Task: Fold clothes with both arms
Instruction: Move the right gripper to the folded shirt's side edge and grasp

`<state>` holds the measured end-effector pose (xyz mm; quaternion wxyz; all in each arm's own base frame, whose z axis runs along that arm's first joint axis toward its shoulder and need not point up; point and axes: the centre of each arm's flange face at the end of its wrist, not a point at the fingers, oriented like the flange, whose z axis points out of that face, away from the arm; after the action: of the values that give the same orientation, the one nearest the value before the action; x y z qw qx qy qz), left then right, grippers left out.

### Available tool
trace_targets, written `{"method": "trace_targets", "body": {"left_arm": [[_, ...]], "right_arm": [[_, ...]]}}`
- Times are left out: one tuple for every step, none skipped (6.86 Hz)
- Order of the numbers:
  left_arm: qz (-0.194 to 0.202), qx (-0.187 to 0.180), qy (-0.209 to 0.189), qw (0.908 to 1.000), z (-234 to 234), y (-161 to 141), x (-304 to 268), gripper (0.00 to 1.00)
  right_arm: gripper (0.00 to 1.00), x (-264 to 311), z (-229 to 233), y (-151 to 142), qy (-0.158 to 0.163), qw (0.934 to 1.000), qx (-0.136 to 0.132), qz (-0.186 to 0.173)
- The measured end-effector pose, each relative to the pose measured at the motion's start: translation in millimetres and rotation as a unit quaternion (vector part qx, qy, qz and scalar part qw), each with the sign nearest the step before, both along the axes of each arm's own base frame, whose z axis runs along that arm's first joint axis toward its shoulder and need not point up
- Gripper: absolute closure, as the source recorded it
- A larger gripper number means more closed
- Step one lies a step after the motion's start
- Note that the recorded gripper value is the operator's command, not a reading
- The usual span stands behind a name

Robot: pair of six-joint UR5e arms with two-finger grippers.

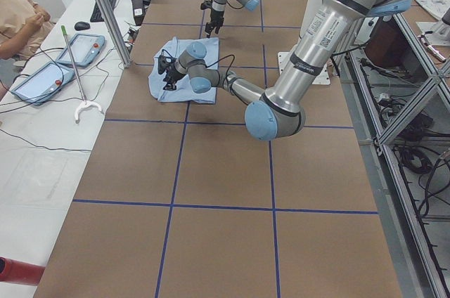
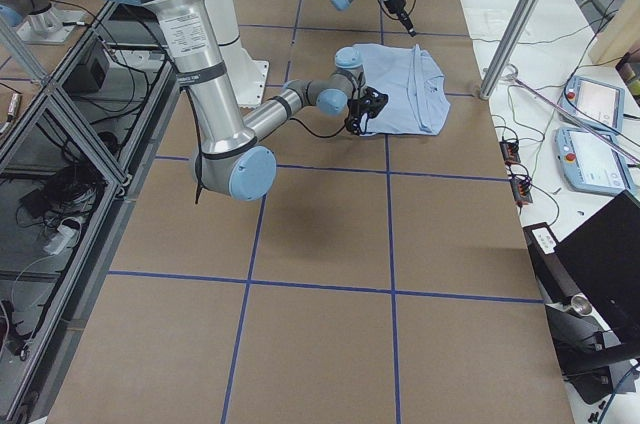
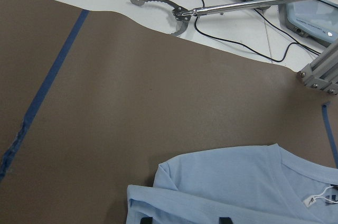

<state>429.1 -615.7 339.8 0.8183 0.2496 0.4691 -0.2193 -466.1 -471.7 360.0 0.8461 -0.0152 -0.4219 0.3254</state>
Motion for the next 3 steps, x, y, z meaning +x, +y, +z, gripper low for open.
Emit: {"method": "trace_targets", "body": {"left_arm": [[-0.001, -0.001, 0.001, 1.0, 0.3, 0.5, -0.1, 0.48], [-0.001, -0.001, 0.001, 1.0, 0.5, 0.6, -0.3, 0.48], [-0.001, -0.002, 0.001, 1.0, 0.8, 1.0, 0.1, 0.48]], "right_arm": [[0.63, -6.1, 1.0, 8.5, -0.001, 1.0, -0.006, 0.002], [0.77, -9.1, 2.7, 12.2, 0.0, 1.0, -0.008, 0.001], [0.95, -9.2, 5.9, 13.4, 0.002, 0.9999, -0.01, 0.001]]}}
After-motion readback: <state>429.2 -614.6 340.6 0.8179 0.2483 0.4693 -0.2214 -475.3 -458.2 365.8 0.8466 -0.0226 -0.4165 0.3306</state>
